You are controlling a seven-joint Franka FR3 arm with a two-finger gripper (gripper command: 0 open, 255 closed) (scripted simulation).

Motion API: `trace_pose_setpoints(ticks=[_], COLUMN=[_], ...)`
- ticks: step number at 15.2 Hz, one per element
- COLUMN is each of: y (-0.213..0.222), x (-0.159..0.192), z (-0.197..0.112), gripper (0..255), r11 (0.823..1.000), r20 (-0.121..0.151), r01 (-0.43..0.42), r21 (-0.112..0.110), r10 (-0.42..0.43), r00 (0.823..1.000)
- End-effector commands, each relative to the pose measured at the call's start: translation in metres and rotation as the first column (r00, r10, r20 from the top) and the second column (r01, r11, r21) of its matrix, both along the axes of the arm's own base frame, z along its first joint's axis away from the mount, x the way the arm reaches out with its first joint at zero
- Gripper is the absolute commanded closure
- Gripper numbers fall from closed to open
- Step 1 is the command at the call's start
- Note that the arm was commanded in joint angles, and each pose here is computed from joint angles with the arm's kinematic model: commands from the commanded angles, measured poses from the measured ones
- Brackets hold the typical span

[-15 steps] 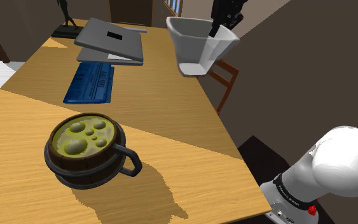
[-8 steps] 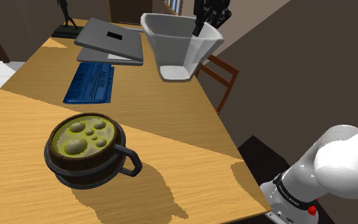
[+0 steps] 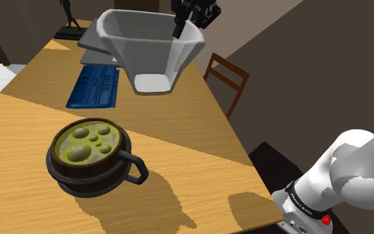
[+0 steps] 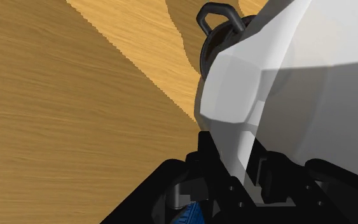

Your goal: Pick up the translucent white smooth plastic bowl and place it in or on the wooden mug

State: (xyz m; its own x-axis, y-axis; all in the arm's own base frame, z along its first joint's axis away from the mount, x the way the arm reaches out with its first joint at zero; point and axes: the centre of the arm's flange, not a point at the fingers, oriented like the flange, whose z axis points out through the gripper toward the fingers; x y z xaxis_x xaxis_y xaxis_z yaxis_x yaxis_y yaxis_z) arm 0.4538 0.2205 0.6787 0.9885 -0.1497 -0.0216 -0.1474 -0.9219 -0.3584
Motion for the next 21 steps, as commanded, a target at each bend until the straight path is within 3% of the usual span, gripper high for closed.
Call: trace_pose_setpoints(ticks=[1,10,21], y=[0.027,0.145,0.15], x=[-0.006,-0.021,-0.021], z=[0.004,0.016,-0.036], gripper=[255,255,255], r11=[1.0,1.0,1.0], r20=[0.001,0.001,0.001], r01=[0.002,0.002,0.002], r21=[0.001,0.001,0.001], r10=[-0.002,-0.002,-0.002], r00=[1.0,1.0,1.0])
